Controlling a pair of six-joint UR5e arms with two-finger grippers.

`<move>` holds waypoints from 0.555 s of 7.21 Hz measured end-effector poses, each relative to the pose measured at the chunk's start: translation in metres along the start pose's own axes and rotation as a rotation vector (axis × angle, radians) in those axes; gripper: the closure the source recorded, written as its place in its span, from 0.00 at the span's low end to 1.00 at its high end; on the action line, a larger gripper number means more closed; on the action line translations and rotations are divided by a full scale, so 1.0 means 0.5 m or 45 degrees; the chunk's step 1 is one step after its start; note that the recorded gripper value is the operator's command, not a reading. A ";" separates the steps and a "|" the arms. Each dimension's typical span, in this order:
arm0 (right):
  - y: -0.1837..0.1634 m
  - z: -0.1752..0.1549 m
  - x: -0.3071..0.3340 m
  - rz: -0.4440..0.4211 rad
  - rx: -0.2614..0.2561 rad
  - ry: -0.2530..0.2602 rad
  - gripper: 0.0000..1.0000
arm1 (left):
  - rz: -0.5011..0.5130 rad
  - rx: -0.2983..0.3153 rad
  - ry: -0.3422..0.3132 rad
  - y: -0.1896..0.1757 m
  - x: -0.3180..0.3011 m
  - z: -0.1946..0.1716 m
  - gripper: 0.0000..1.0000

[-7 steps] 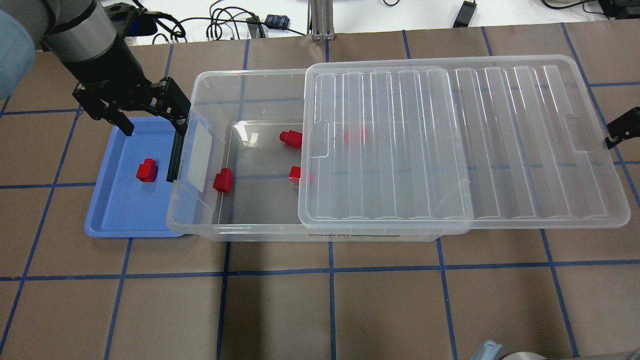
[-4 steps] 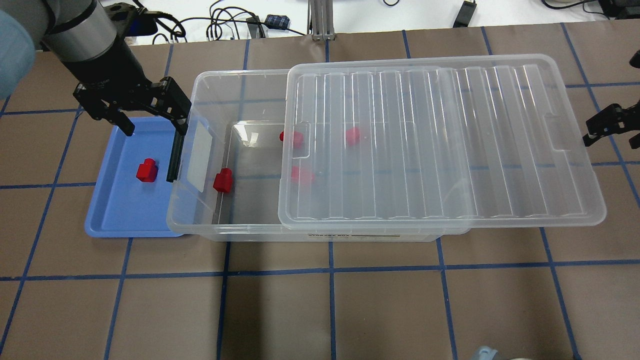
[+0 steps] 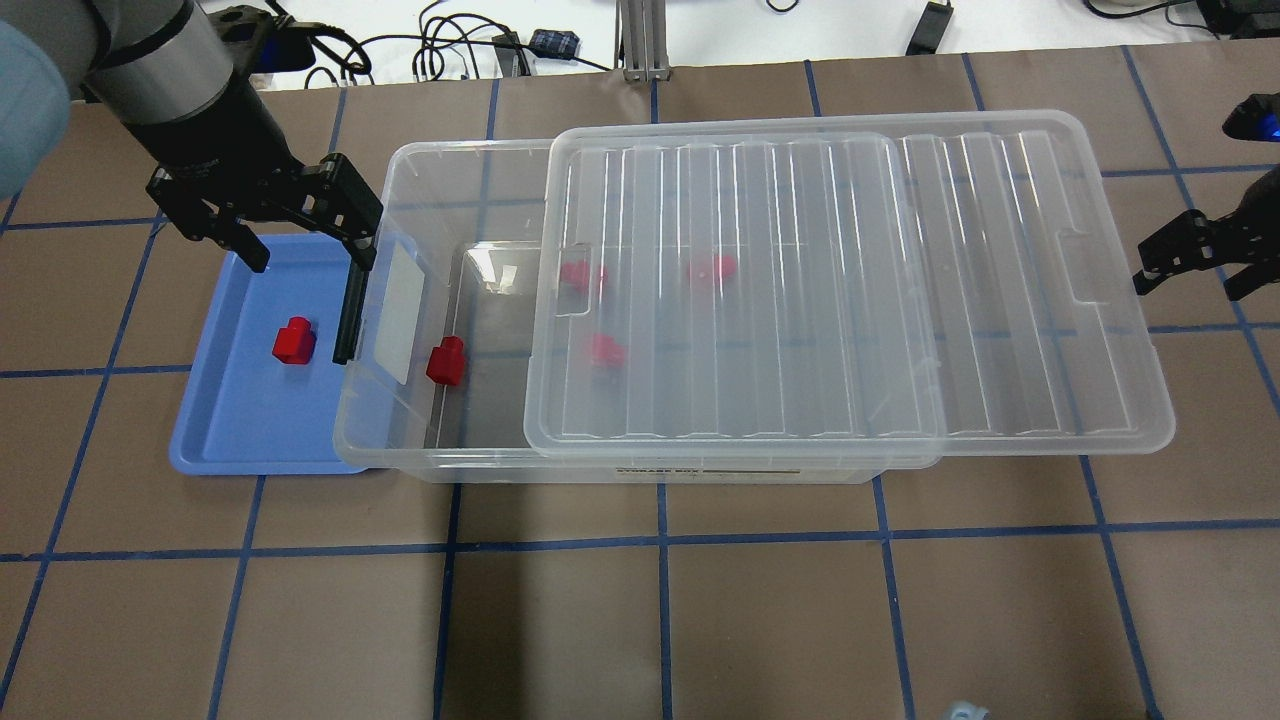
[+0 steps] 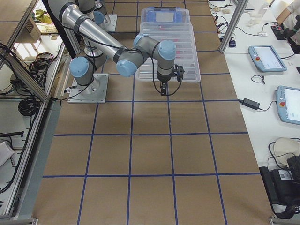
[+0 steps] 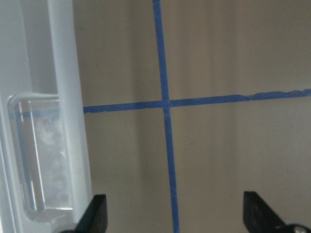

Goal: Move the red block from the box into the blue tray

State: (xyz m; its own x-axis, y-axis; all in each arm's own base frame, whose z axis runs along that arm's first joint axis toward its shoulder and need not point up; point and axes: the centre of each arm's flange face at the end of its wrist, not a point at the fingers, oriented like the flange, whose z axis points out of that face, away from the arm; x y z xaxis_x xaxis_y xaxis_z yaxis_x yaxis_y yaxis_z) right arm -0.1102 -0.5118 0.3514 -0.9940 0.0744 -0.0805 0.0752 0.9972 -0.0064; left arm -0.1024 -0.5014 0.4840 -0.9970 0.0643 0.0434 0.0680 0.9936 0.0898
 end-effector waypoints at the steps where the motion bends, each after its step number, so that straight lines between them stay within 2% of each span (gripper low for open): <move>1: -0.004 0.003 -0.039 0.001 -0.001 0.001 0.00 | 0.000 -0.001 -0.002 0.000 0.000 0.000 0.00; 4: -0.009 0.009 -0.131 0.025 -0.008 0.004 0.00 | 0.000 -0.002 -0.005 0.000 0.000 0.001 0.00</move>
State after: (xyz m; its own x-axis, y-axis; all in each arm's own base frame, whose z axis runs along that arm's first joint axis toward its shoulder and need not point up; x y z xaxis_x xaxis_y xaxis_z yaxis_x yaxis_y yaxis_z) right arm -0.0451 -0.5213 0.3521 -0.9926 0.0942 -0.0772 0.0944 0.9955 0.0015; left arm -0.1024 -0.5015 0.4835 -0.9971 0.0650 0.0396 0.0684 0.9935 0.0914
